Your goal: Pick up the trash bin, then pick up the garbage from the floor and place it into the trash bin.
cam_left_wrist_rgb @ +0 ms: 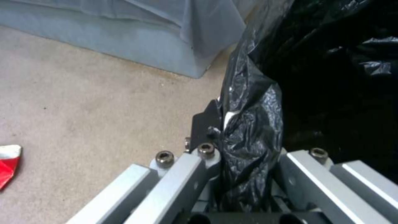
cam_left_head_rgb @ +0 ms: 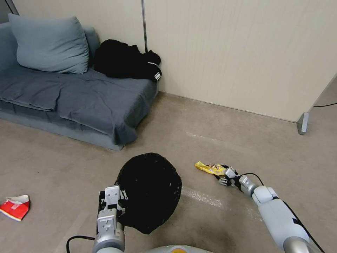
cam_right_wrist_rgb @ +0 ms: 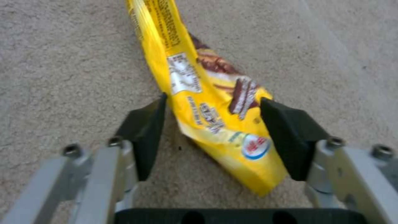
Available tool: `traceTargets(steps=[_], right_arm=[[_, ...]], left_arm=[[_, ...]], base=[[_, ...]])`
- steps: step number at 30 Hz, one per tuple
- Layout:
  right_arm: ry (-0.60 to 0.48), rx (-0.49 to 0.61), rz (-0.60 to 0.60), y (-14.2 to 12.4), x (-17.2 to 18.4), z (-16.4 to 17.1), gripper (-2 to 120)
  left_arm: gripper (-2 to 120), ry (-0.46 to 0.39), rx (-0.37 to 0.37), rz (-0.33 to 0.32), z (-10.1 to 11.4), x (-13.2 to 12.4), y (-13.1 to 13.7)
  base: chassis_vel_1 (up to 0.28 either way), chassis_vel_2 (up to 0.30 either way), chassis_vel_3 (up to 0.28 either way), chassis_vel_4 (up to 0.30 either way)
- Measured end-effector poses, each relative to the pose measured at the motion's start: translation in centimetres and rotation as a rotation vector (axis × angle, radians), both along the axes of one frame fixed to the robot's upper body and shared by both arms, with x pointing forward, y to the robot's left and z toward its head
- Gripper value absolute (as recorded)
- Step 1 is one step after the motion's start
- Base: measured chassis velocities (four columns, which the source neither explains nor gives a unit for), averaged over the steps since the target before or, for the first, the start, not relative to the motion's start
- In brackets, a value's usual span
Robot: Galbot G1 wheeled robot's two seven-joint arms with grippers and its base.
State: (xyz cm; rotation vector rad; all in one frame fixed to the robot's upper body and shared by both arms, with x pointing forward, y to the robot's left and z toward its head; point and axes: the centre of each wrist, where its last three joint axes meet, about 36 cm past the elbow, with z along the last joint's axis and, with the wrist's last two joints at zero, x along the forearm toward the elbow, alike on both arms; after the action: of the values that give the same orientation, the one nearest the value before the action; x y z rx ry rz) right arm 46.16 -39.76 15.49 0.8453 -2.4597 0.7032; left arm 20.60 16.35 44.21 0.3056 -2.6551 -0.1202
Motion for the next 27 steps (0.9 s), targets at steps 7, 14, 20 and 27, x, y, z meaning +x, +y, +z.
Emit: traceTargets(steps=[7, 14, 20, 27], right_arm=[[0.023, 0.011, -0.003, 0.8, -0.8, -0.9, 32], [0.049, 0.026, -0.006, 1.3, -2.5, -2.0, 4], [0.05, 0.037, -0.012, 1.5, -3.1, -2.3, 0], [0.049, 0.043, -0.01, 1.5, -3.5, -2.5, 0]], left_arm=[[3, -0.003, 0.0, -0.001, 0.0, 0.0, 0.0], [3, -0.001, 0.001, -0.009, -0.2, -0.1, 0.0], [3, -0.002, -0.001, -0.015, -0.2, -0.1, 0.1], [3, -0.003, -0.008, -0.02, -0.3, -0.1, -0.1]], base=[[0.0, 0.0, 0.0, 0.0], [0.0, 0.0, 0.0, 0.0], [0.0, 0.0, 0.0, 0.0], [0.0, 0.0, 0.0, 0.0]])
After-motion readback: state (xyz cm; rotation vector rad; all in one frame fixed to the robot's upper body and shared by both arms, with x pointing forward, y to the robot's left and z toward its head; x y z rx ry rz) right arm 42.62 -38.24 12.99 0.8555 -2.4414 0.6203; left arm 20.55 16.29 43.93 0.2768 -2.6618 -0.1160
